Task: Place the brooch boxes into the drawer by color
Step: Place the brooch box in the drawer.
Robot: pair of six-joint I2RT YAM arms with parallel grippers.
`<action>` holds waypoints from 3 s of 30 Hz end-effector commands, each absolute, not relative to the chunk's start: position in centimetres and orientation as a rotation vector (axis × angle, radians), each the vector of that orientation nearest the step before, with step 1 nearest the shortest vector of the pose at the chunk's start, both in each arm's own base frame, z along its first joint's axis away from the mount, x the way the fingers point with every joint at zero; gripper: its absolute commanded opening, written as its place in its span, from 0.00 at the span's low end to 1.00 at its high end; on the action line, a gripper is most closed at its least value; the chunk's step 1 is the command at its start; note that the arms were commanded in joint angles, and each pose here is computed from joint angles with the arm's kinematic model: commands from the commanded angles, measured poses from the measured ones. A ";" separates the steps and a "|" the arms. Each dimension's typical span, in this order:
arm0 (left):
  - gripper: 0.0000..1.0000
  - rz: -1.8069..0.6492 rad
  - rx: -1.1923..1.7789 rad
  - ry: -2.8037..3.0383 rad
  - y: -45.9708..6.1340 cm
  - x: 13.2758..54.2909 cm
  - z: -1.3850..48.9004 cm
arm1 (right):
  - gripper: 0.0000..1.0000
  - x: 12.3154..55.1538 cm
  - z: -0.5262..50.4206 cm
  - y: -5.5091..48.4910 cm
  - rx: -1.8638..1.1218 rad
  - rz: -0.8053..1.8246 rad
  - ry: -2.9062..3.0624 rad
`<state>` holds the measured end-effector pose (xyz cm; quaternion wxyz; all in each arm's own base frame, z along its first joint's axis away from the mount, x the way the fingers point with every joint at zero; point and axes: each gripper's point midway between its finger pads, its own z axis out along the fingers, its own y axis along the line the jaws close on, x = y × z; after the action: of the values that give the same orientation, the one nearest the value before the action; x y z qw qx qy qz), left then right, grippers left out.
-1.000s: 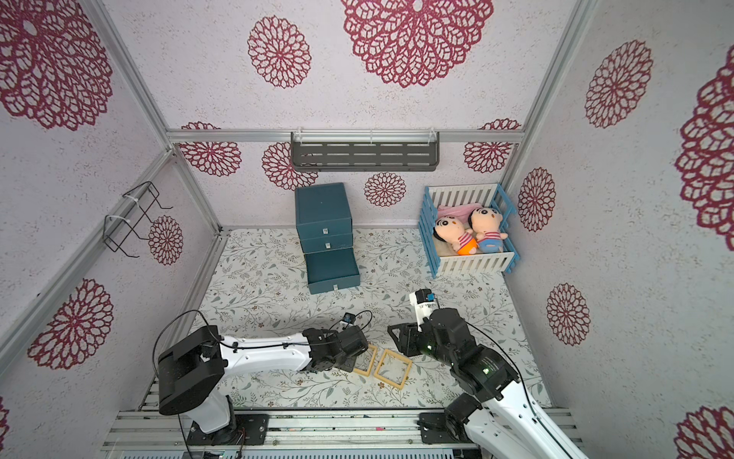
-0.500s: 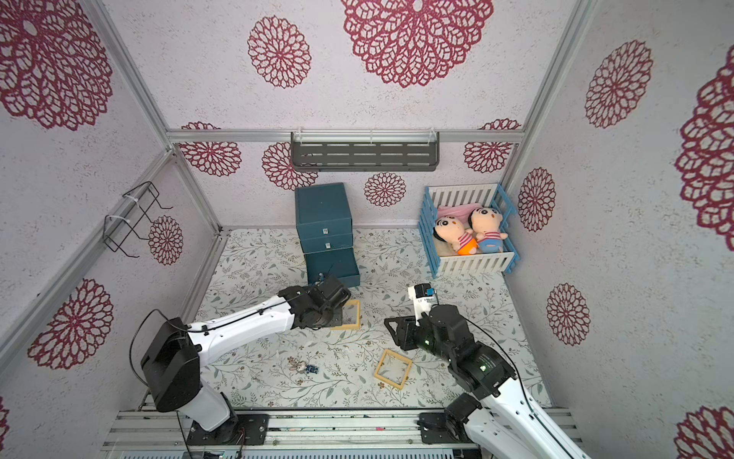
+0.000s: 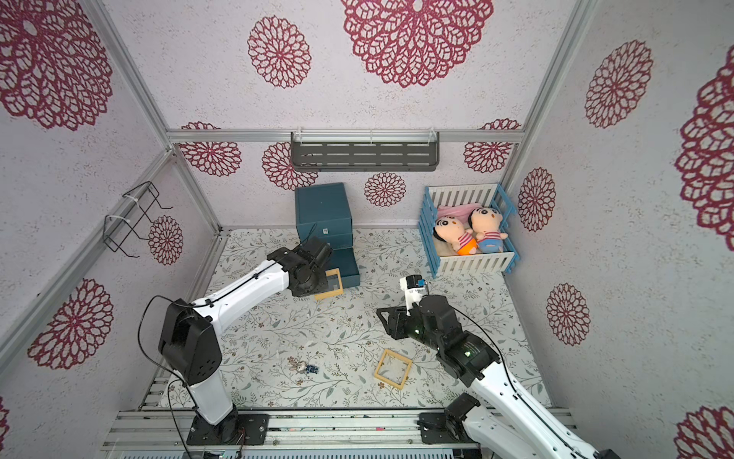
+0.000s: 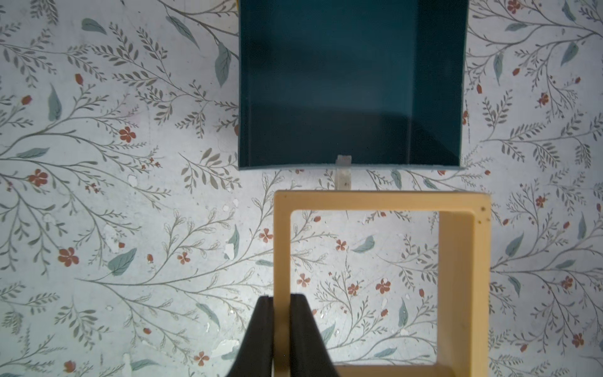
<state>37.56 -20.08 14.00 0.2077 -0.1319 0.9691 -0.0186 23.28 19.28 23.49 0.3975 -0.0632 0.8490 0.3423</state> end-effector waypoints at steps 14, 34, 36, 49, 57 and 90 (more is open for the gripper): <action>0.00 0.021 -0.440 2.730 -18.0 44.4 11.5 | 0.44 26.9 26.7 21.2 -0.199 0.855 2.030; 0.00 0.095 -0.383 2.715 -18.8 49.0 7.6 | 0.44 26.6 26.6 20.2 -0.194 0.824 2.040; 0.00 0.100 -0.381 2.709 -18.9 49.3 7.0 | 0.44 26.6 26.7 20.2 -0.198 0.828 2.036; 0.00 0.122 -0.340 2.717 -19.3 49.7 4.7 | 0.44 26.4 26.6 20.1 -0.211 0.830 2.043; 0.46 0.128 -0.331 2.697 -19.6 49.7 5.1 | 0.44 26.3 26.3 20.0 -0.210 0.831 2.054; 0.45 -0.195 -0.044 2.479 -28.4 36.5 15.9 | 0.44 23.3 24.3 17.8 -0.154 0.816 2.145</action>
<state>37.97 -26.82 15.73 0.3126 -0.0234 0.9481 -0.0523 24.13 18.35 24.50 0.4175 -0.0669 0.8462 0.3243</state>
